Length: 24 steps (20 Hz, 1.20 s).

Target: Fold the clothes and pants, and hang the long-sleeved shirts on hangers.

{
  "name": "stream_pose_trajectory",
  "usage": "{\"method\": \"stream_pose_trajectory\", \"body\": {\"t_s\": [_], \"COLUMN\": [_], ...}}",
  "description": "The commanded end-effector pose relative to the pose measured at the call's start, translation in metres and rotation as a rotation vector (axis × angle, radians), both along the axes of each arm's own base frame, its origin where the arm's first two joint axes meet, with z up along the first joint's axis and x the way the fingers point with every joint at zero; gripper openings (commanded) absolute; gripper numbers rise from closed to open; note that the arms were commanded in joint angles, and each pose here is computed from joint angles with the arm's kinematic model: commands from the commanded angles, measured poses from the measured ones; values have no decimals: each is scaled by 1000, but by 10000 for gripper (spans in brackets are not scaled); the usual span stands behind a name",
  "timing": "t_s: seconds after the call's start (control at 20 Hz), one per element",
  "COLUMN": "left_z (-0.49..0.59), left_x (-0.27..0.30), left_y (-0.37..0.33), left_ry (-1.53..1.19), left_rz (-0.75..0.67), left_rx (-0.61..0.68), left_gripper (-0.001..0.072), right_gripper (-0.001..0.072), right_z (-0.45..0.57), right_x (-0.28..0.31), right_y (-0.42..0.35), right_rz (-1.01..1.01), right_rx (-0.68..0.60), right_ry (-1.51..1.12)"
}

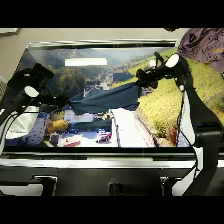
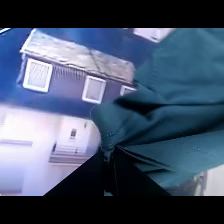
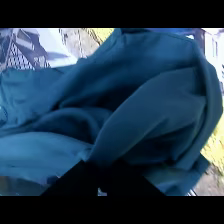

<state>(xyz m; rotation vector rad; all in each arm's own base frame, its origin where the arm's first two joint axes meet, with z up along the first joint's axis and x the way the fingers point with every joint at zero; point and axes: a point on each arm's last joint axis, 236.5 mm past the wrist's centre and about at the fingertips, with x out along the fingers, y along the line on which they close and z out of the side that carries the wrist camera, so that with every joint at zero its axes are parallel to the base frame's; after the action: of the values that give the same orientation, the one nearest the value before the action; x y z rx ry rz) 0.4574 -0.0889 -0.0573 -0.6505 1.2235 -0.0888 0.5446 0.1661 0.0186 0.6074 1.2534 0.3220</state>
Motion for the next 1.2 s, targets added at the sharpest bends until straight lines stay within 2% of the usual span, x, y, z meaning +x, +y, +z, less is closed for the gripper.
{"method": "stream_pose_trajectory", "body": {"t_s": [0.0, 0.1, 0.15, 0.25, 0.3, 0.4, 0.45, 0.65, 0.75, 0.85, 1.15], "left_z": [-28, -28, -28, -28, -28, -28, -27, -27, -27, -28, -28], "left_x": [10, 9, 8, 6, 6, 6, 6, 2, -1, -4, -6], "left_y": [4, 3, 3, 2, 1, 1, 1, -2, -3, -5, -5], "left_ry": [11, 14, 19, 25, 29, 28, 27, 42, 54, 67, 76], "left_rz": [43, 40, 38, 34, 32, 32, 33, 27, 20, 12, 7], "left_rx": [0, -1, -2, -5, -6, -6, -9, -21, -24, -27, -29], "left_gripper": [17, 17, 17, 17, 17, 17, 17, 18, 18, 19, 19], "right_gripper": [30, 31, 63, 283, 371, 399, 466, 479, 479, 479, 480], "right_z": [-16, -16, -16, -12, -7, 17, 34, 48, 31, 6, -77], "right_x": [16, 13, 12, 6, 3, 3, 4, -30, -56, -63, -71], "right_y": [10, 11, 12, 14, 10, -12, -27, -124, -140, -133, -78], "right_rz": [-39, -25, -21, -6, -2, -22, -23, -2, 24, 9, 25], "right_rx": [65, 63, 65, 77, 76, 90, 114, 117, 185, 245, 223], "right_ry": [-3, -1, 5, 22, 21, -4, -36, 3, 91, 134, 179]}}
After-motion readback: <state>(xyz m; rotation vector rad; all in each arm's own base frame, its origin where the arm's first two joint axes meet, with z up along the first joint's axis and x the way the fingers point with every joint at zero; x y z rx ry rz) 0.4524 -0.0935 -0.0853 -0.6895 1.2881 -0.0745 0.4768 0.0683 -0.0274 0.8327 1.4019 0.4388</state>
